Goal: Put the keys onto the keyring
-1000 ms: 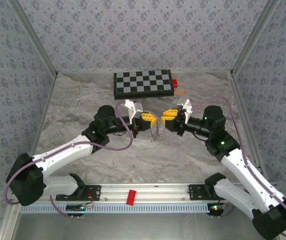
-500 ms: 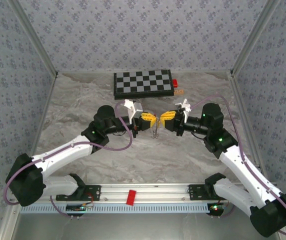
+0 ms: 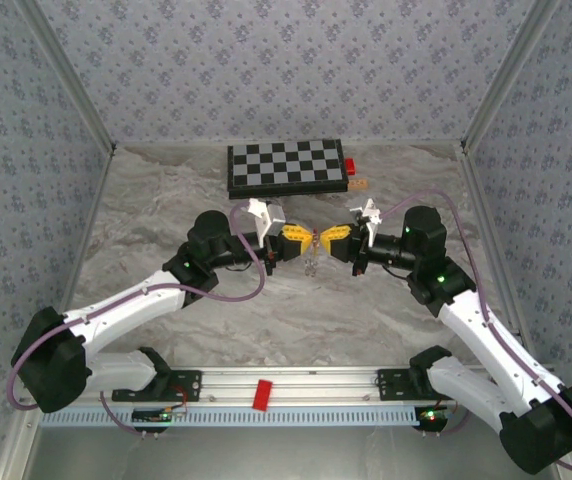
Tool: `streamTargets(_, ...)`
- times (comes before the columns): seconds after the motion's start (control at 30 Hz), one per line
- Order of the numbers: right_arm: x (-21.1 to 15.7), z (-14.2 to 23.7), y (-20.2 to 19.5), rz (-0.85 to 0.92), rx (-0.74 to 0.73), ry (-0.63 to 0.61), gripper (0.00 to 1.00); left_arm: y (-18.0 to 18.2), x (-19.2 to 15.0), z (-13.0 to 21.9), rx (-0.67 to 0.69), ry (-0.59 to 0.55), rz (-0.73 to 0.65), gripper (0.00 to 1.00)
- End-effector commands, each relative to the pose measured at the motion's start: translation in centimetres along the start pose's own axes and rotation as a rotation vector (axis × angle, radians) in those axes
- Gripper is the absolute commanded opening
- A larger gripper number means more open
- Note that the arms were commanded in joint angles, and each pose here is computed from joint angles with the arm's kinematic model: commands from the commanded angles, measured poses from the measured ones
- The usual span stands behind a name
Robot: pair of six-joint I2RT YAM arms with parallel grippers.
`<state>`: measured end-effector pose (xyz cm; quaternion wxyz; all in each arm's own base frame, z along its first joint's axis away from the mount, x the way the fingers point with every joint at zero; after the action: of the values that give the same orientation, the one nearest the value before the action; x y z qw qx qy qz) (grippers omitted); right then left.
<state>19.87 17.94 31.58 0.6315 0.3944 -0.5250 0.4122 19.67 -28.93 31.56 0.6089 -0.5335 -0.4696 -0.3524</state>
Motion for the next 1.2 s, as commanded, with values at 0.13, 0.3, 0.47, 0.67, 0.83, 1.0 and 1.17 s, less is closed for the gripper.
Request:
streamTargets(0.13,-1.4,-0.4,0.0,-0.031,0.031,0.036,0.03,-1.9,2.4,0.3,-0.055,-0.089,-0.061,0.0)
streamTargets(0.3,-1.6,-0.6,-0.2,-0.036,0.026,0.046,0.12,-1.8,2.3,0.3,-0.054,-0.095,-0.056,0.0)
streamTargets(0.47,-1.3,0.3,-0.3,-0.011,-0.052,0.018,0.28,-1.7,2.1,0.4,-0.042,-0.09,-0.056,0.0)
streamTargets(0.67,-0.1,1.1,0.0,0.008,-0.05,-0.094,0.35,-1.6,2.0,0.4,-0.04,-0.087,-0.052,0.0)
streamTargets(0.83,0.6,0.4,0.0,-0.001,0.003,-0.112,0.37,-1.7,1.9,0.3,-0.044,-0.087,-0.049,0.0)
streamTargets(1.0,0.9,-0.6,0.3,0.006,0.051,-0.11,0.33,-1.7,1.9,0.3,-0.046,-0.085,-0.049,0.0)
streamTargets(1.17,0.7,-1.1,0.2,0.003,0.065,-0.096,0.28,-1.7,1.9,0.3,-0.048,-0.082,-0.047,0.0)
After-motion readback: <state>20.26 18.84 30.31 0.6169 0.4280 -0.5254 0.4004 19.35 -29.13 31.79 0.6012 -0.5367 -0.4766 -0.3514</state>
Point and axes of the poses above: each hand's point on the last joint's axis, 136 mm out from that joint toward the fingers, its own z axis back along the fingers, its own y axis along the line the jaws close on, x = y × z, the point moved 6 cm from there along z, back along the fingers, and after that the axes turned 9 degrees about z, right-handed, at the moved point
